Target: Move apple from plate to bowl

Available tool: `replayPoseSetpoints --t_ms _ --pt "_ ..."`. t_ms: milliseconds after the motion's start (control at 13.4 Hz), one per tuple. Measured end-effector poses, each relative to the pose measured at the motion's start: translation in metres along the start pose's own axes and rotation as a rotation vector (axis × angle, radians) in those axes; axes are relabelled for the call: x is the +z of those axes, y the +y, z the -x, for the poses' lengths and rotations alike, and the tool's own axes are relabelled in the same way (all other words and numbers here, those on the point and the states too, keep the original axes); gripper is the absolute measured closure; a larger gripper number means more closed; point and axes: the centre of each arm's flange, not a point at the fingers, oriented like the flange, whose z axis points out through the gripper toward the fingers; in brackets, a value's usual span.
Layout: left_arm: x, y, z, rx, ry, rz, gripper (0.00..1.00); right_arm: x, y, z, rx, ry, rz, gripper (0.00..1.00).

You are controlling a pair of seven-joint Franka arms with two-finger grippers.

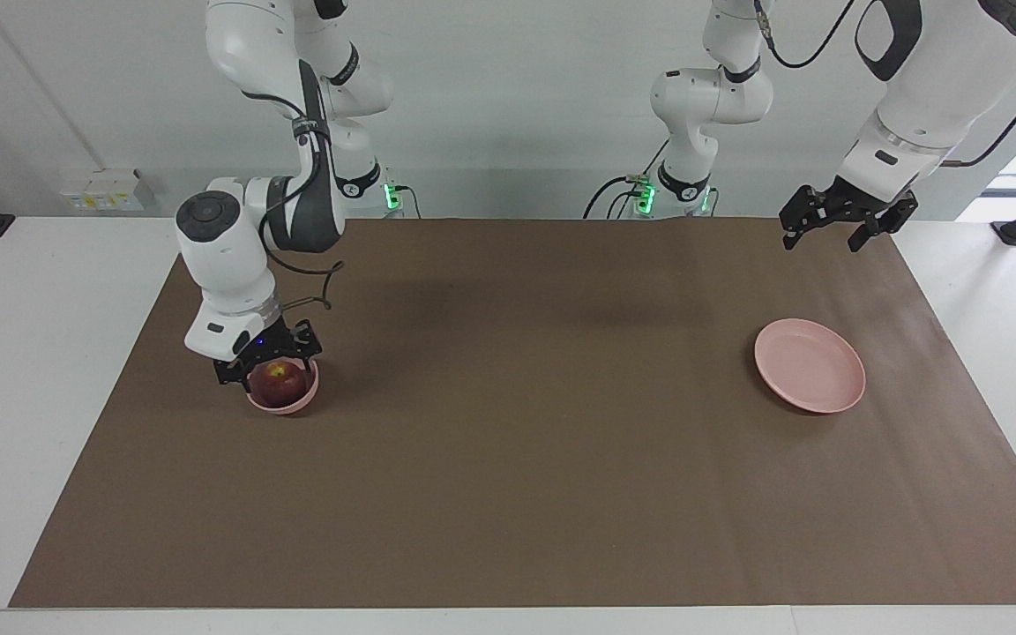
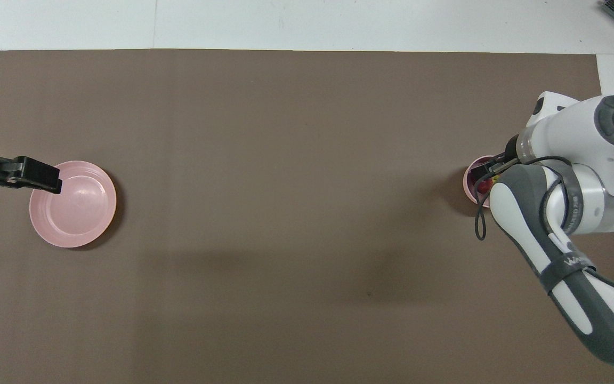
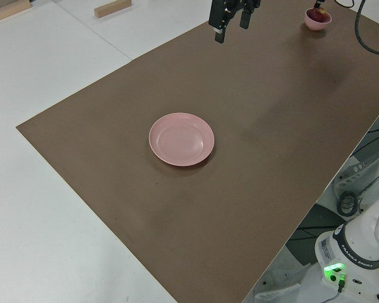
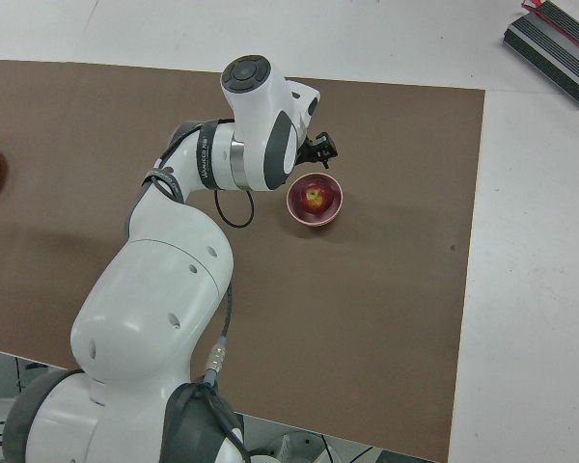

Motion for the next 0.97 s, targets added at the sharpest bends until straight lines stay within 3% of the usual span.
replayPoseSetpoints --t_ms 299,599,973 --pt "0.000 -0.010 0.000 -0.016 -0.001 0.001 0.00 -0.087 0.002 0.006 0.194 -0.036 -0.017 0.00" --pt "0.000 -0.014 0.000 -0.025 0.000 0.002 0.00 -0.184 0.012 0.025 0.245 -0.025 -0.021 0.00" --pt "0.000 -0.016 0.000 -0.029 0.000 0.002 0.00 -0.256 0.028 0.061 0.291 -0.050 -0.039 0.00"
